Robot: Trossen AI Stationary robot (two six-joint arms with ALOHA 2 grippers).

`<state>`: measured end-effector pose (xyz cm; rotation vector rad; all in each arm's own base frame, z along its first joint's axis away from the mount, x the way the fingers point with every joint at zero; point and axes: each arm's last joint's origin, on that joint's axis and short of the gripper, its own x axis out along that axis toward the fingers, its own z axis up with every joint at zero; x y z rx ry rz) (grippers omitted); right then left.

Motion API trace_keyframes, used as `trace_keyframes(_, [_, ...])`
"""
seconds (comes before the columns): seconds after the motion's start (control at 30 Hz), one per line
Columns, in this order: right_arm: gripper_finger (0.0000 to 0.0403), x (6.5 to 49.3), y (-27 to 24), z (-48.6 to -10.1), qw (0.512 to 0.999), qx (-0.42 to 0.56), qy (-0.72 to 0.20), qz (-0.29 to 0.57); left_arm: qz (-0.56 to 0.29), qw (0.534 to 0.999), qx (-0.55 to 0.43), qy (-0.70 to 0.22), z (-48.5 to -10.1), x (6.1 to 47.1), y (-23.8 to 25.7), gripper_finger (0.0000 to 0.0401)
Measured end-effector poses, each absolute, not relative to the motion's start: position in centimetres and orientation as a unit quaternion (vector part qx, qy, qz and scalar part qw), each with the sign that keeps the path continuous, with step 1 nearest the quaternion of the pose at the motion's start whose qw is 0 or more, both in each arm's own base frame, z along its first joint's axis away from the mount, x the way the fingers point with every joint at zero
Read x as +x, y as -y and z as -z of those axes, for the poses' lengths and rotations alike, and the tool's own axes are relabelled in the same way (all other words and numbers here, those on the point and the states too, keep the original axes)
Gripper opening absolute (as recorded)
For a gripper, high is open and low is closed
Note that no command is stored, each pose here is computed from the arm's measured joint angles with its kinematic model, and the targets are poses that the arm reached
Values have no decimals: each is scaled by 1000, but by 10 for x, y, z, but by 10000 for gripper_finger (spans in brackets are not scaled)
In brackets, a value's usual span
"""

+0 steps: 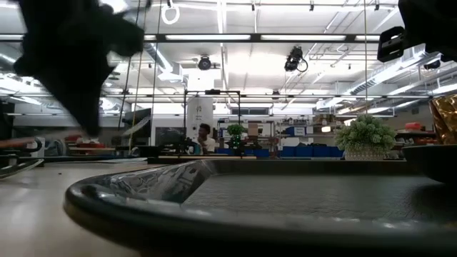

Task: Pick and place plate/cup/fork/spoon on tray
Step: Put the orange fork on the black tray to the left of the black plate

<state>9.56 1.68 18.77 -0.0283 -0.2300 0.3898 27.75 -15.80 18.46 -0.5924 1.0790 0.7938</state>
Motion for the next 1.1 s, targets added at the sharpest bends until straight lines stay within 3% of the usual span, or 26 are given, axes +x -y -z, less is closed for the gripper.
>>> trace_keyframes(0.33, [45,96,-17,-188,974,-14,114,-193,-309,843,-263,-352,-229,313,168,12])
trace_keyframes(0.83, [45,96,-17,-188,974,-14,114,-193,-264,875,-259,-311,-236,342,152,13])
trace_keyframes(1.1, [45,96,-17,-188,974,-14,115,-193,-258,883,-270,-285,-220,366,146,13])
